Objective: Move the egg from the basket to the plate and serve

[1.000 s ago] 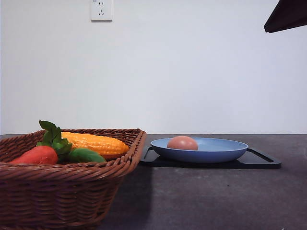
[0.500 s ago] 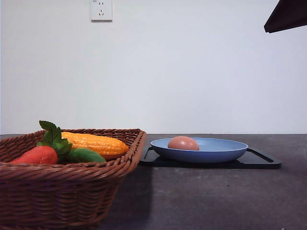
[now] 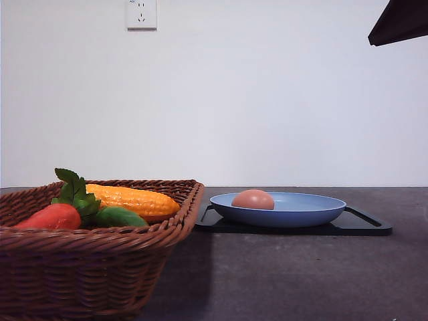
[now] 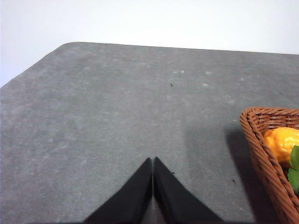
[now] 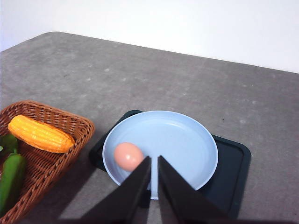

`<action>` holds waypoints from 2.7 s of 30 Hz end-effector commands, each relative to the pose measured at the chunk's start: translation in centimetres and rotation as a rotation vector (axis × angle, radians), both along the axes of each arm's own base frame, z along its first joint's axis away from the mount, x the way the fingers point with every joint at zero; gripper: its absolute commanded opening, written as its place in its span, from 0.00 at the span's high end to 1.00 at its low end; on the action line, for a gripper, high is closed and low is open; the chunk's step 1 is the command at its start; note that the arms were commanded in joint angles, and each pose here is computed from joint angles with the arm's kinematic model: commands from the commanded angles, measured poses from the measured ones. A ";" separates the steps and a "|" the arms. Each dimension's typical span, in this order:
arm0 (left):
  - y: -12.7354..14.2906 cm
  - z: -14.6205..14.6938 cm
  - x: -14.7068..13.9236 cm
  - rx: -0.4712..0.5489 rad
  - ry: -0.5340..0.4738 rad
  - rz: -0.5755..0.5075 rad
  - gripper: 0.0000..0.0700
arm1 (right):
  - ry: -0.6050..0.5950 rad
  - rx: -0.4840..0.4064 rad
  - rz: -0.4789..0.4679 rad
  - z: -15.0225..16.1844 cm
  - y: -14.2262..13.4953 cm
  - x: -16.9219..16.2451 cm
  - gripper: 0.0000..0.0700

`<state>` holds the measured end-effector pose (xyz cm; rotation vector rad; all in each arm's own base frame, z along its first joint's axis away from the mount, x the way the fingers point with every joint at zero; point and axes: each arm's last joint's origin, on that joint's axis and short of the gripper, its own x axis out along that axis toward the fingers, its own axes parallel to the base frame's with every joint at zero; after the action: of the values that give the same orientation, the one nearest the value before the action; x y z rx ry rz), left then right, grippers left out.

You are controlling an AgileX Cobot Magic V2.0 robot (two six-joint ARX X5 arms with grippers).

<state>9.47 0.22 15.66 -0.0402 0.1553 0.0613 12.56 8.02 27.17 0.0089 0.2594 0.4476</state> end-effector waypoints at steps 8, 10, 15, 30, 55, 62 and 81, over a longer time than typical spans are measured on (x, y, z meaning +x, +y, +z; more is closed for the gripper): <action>0.0 -0.9 0.1 -0.002 0.037 0.000 1.00 | -0.014 0.004 0.006 0.3 0.1 0.0 1.00; 0.0 -0.9 0.1 -0.002 0.037 0.000 1.00 | -0.014 0.004 0.006 0.3 0.1 0.0 1.00; 0.0 -0.9 0.1 -0.002 0.037 0.000 1.00 | -0.078 -0.114 -0.040 0.5 -0.8 -0.5 1.00; 0.0 -0.9 0.1 -0.002 0.037 0.000 1.00 | -0.232 -0.113 -0.251 -6.7 -6.5 -2.8 1.00; 0.0 -0.9 0.1 -0.002 0.037 0.000 1.00 | -0.118 -0.044 -0.267 -12.1 -7.4 -3.0 1.00; 0.0 -0.9 0.1 -0.002 0.037 0.000 1.00 | -0.118 -0.043 -0.267 -12.1 -7.4 -3.0 1.00; 0.0 -0.9 0.1 -0.002 0.037 0.000 1.00 | -0.118 -0.043 -0.267 -12.1 -7.4 -3.0 1.00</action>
<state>9.47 0.22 15.65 -0.0402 0.1549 0.0610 9.55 0.63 15.32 -0.0371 0.1435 0.1776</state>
